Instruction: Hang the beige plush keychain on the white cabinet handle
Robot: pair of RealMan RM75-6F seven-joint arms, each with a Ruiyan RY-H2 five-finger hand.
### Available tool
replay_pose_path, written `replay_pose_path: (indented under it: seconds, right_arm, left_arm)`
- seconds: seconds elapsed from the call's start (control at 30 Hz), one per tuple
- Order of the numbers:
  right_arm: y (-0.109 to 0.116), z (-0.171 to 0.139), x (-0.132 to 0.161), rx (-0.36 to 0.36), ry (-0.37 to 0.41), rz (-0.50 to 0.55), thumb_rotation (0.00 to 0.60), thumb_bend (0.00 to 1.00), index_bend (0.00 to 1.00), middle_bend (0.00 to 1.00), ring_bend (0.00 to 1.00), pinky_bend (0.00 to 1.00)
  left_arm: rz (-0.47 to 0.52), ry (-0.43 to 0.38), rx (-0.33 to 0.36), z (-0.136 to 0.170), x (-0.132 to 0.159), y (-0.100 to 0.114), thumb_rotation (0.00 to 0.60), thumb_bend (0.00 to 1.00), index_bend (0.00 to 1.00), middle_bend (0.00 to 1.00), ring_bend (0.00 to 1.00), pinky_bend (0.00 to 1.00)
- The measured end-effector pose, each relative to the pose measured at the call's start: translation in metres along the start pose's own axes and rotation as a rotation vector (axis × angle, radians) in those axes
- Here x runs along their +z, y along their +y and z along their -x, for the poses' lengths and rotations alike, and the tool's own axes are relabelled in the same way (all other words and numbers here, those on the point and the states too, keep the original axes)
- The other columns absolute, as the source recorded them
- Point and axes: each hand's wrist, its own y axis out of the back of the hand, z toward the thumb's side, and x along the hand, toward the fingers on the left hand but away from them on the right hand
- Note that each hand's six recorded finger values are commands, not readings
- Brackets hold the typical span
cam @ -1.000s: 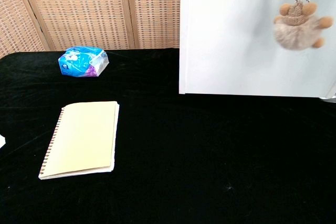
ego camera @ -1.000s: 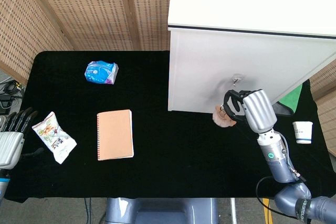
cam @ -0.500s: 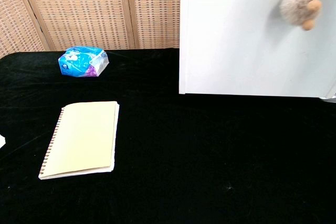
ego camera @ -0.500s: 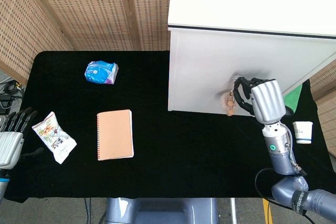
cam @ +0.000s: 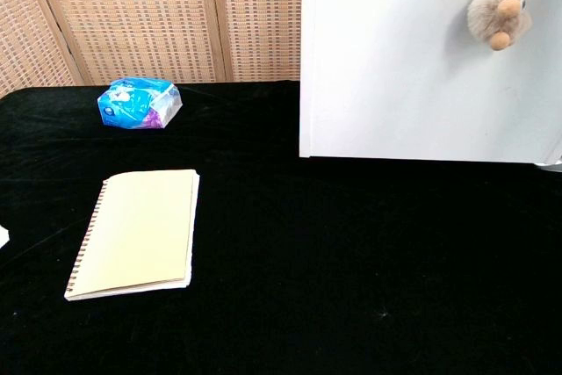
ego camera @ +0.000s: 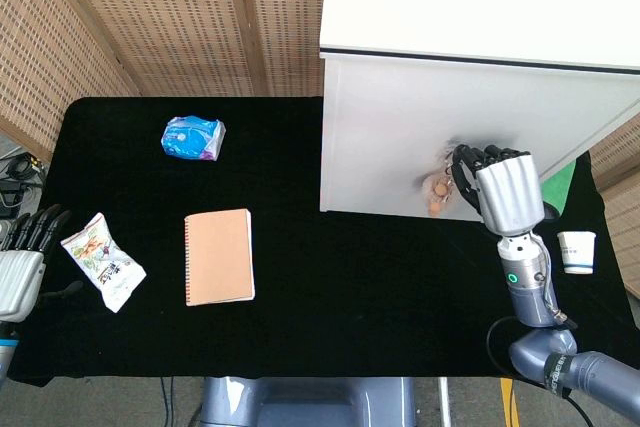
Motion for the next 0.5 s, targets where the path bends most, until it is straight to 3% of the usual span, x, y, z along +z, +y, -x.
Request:
replay_pose_path:
  seconds: [0.5]
  right_arm:
    - [-0.0067,0.0037,0.0039,0.014,0.013,-0.054,0.6,0.62,0.71,0.89,0.84,1.0]
  left_arm:
    - [0.004,0.003,0.001,-0.001,-0.0012,0.0012,0.6,0.0,0.0,0.0,0.0,0.0]
